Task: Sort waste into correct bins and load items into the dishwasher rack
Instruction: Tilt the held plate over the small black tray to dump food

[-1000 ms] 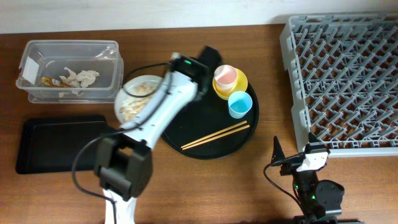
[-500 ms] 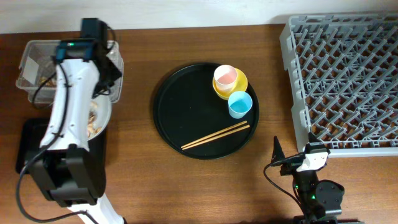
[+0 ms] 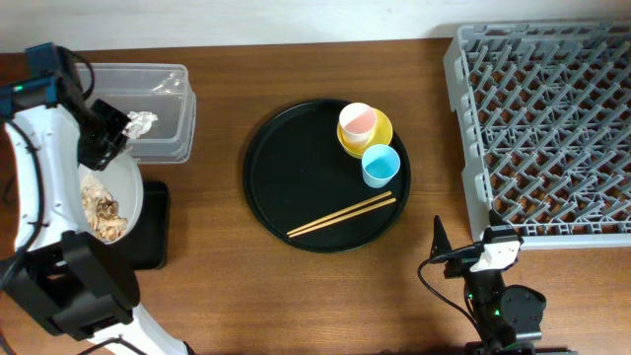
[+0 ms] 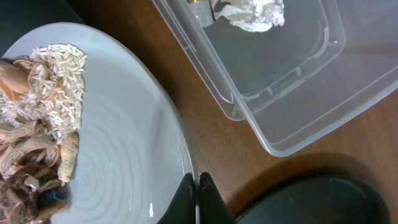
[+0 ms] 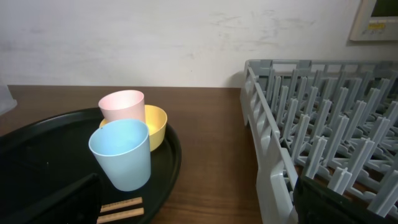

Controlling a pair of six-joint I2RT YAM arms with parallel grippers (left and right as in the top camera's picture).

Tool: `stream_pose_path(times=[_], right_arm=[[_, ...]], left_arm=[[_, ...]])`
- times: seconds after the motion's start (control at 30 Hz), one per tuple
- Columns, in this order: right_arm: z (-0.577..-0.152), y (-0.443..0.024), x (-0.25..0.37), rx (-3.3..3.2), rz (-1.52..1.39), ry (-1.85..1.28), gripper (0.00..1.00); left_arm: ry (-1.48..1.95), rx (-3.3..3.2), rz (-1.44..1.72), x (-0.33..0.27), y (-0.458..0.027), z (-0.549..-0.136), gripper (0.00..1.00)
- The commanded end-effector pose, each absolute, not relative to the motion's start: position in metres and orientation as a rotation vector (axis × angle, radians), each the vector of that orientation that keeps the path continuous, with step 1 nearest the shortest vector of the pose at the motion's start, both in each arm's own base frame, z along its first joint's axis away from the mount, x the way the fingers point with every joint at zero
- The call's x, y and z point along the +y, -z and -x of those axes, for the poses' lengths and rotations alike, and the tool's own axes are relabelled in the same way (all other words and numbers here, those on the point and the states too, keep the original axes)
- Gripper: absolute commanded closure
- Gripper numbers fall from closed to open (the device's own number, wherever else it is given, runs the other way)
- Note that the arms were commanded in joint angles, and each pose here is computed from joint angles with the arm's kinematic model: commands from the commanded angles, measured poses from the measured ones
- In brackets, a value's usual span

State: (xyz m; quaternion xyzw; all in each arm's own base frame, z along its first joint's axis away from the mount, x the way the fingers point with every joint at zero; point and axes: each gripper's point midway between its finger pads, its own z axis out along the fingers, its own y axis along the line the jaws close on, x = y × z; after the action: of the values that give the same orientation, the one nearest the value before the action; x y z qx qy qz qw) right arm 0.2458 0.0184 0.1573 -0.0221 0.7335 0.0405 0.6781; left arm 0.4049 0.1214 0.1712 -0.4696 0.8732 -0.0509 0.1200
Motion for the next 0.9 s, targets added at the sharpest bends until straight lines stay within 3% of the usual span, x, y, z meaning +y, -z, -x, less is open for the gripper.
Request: stream_pose_path(times=[0.0,0.5,0.87], right_arm=[[-0.246,-0.155,0.019,1.654,0.043,-0.096,0.02],[-0.246,-0.155,0.019,1.654,0.043,-0.096,0.02],[-0.246,-0.155,0.019,1.654,0.043,-0.096,0.02]], left_arm=[[0.238,2.496,1.397,0.125,-0.187,-0.405,0.99],[0.511,2.452,1.424,0.142,-0.189,-0.4,0.99],[0.982,2.282,1.513,0.161,-0.157,-0.387,0.99]])
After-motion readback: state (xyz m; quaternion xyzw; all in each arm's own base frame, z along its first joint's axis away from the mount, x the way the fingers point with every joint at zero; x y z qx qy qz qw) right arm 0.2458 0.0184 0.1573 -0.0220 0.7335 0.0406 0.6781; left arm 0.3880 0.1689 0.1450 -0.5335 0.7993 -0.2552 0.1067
